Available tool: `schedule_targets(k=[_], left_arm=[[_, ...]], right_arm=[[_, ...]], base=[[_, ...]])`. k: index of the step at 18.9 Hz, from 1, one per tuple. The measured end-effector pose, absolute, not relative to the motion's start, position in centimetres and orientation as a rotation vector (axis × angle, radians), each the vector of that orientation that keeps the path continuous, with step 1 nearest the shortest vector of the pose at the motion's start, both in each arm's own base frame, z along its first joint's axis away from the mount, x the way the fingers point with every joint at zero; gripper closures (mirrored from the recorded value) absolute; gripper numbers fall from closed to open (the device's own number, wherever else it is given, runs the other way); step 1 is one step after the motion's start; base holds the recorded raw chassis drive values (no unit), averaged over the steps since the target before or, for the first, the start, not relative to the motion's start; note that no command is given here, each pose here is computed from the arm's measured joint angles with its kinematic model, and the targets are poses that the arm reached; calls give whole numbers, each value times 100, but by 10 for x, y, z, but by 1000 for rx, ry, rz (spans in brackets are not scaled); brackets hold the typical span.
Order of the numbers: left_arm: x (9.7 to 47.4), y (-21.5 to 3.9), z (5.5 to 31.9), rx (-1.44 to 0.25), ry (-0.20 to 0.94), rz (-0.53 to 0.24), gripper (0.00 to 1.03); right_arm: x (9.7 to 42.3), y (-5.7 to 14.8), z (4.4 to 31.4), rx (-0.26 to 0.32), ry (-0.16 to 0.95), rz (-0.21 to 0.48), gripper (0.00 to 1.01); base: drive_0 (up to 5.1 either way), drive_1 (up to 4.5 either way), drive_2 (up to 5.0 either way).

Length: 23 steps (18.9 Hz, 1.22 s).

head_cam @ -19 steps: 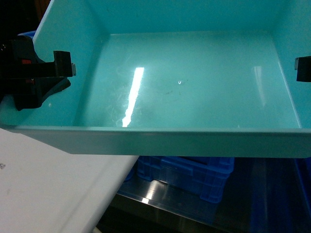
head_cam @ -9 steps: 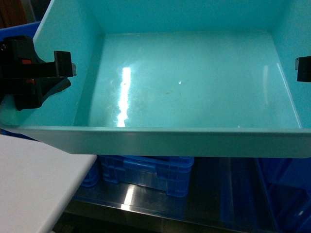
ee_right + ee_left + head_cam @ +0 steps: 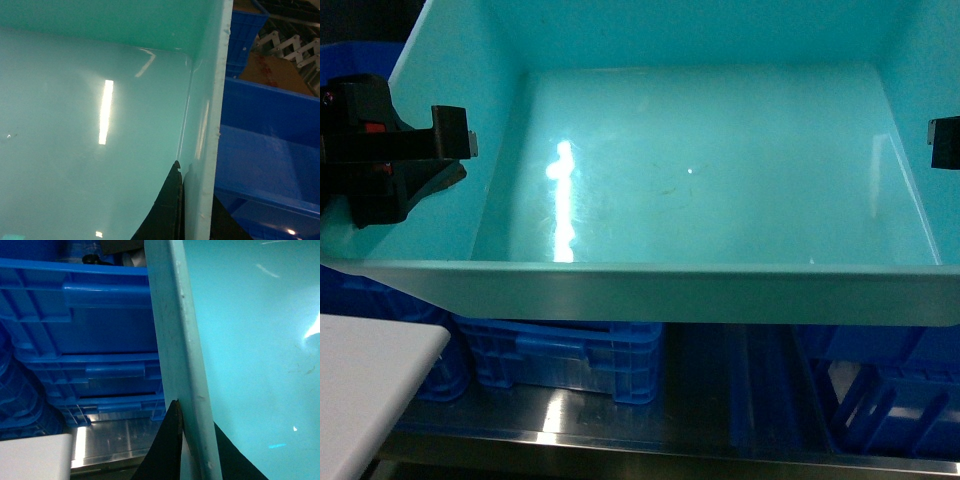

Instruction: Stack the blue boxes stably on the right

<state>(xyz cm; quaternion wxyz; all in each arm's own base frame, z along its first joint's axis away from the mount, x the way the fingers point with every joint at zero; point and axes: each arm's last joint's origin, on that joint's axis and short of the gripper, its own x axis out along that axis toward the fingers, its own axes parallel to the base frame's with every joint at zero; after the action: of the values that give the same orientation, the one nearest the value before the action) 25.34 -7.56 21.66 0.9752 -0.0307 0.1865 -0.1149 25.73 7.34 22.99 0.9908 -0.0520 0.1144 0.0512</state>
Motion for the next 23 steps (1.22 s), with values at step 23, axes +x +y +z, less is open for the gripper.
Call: schedule_targets(k=[23], left_arm=[[253,-76,216,-61,378,-233,98]], right_arm=[[257,73,230,-105,231,103,99]], base=[[22,-176,-176]])
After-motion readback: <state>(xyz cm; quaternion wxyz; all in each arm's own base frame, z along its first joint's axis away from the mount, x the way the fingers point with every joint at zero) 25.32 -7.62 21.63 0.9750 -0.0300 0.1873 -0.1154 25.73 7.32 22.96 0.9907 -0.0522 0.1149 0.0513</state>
